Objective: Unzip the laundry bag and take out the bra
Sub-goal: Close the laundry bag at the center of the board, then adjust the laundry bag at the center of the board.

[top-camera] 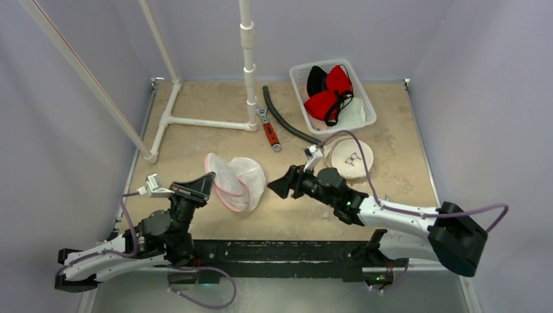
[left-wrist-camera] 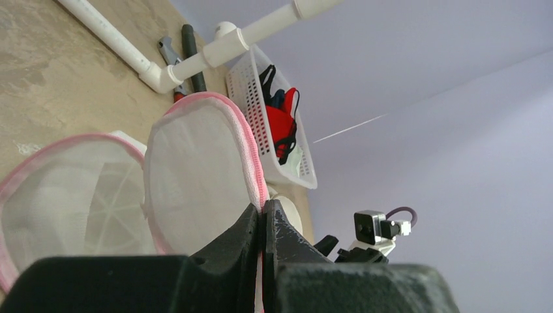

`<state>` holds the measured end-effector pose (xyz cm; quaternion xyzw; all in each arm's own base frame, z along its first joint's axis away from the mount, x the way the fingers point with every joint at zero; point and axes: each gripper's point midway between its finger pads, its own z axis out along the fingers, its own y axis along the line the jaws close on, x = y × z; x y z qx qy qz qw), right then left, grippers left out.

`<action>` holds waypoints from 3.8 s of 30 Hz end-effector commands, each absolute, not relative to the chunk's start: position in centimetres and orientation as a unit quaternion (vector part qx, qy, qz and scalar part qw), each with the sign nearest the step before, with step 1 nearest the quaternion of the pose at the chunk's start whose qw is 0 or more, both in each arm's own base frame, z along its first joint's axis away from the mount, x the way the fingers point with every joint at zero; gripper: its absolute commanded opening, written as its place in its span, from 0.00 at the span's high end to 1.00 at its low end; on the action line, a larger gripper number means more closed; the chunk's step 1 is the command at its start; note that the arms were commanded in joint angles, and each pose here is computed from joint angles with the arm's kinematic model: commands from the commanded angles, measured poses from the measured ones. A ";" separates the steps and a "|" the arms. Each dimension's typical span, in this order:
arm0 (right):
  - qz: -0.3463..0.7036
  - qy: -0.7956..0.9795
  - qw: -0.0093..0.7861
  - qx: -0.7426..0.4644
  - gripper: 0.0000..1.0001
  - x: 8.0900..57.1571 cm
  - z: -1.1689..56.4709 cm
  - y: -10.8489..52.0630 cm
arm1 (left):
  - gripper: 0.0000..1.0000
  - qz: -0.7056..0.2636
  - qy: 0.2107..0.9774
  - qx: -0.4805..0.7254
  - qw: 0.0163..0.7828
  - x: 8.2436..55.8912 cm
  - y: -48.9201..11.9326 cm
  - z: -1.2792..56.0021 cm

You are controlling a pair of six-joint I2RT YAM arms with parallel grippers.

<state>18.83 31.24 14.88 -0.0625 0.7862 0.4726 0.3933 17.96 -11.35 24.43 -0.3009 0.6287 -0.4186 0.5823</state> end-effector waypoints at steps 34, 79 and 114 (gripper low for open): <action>0.319 0.889 0.315 -0.090 1.00 27.4 4.4 34.2 | 1.00 -0.363 0.687 -0.213 0.593 18.3 -15.2 20.6; 0.321 0.859 0.345 -0.199 0.52 23.7 9.8 36.6 | 0.35 -0.189 0.746 -0.281 0.573 17.5 -7.0 21.5; 0.230 0.904 0.324 -0.158 1.00 21.9 5.3 35.5 | 0.36 -0.247 0.762 -0.264 0.538 16.9 -9.4 17.4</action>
